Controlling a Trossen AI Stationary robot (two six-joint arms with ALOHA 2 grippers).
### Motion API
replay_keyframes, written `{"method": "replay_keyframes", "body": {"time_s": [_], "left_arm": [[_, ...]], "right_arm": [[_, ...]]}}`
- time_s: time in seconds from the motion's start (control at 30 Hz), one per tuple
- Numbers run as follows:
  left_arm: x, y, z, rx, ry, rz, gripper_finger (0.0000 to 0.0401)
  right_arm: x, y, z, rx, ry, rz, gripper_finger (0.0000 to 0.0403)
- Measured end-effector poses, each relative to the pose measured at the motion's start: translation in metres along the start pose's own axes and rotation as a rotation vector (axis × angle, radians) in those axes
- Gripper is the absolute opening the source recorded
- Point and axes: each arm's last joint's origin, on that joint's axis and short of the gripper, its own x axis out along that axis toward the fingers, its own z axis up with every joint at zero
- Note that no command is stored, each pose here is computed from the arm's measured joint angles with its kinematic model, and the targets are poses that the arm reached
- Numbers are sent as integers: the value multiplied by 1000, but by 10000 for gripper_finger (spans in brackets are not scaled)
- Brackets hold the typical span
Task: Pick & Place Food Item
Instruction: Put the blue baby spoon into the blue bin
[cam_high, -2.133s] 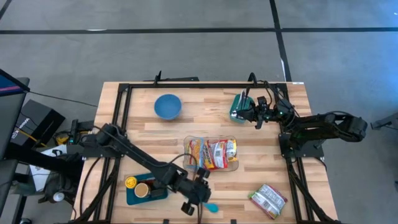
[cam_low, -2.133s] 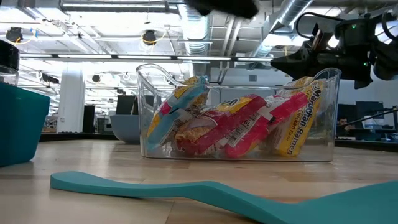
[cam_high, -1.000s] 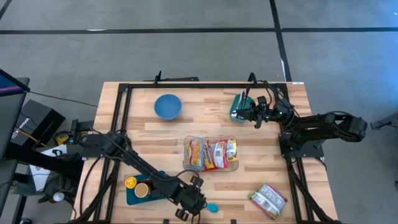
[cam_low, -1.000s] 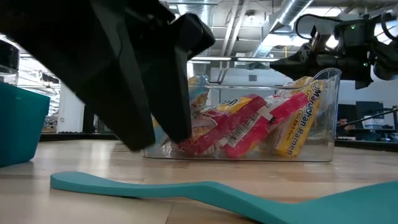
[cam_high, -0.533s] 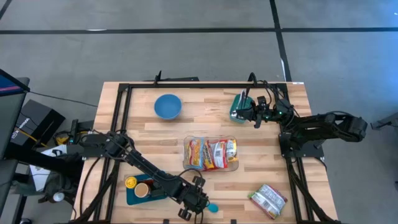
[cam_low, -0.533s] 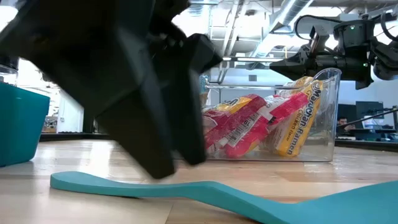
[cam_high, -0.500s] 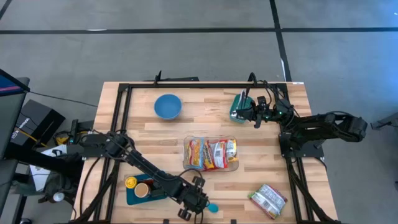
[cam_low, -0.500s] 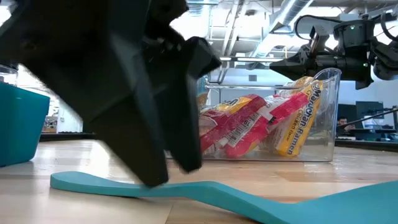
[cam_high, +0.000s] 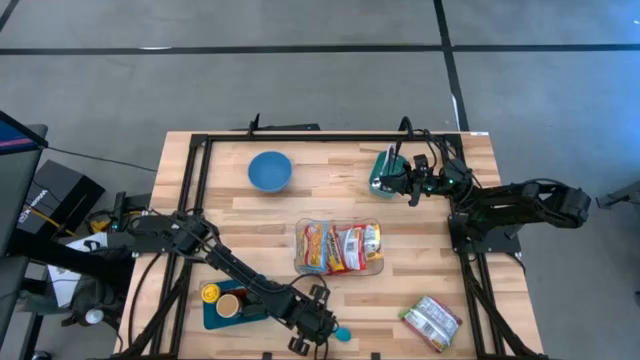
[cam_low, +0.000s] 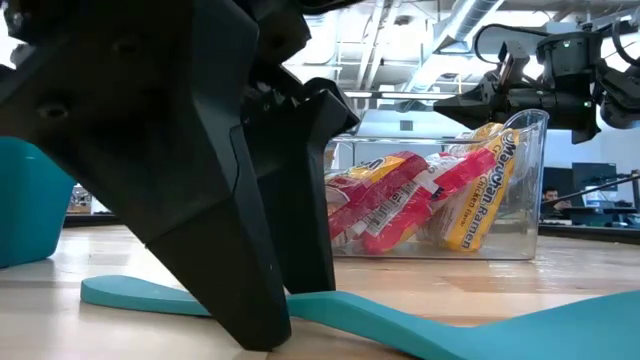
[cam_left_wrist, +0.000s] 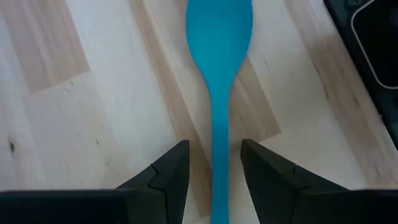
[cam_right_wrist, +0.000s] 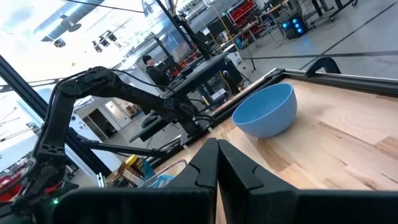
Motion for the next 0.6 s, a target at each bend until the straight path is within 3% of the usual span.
{"method": "replay_keyframes", "body": {"time_s": [0.23,0.6], "left_arm": [[0,2,0,-15,-3,10,131],[1,1,0,-16,-5,8,64]], "right_arm": [[0,0,0,-5,1,-3,1],[0,0,0,-6,1,-3,1]]}}
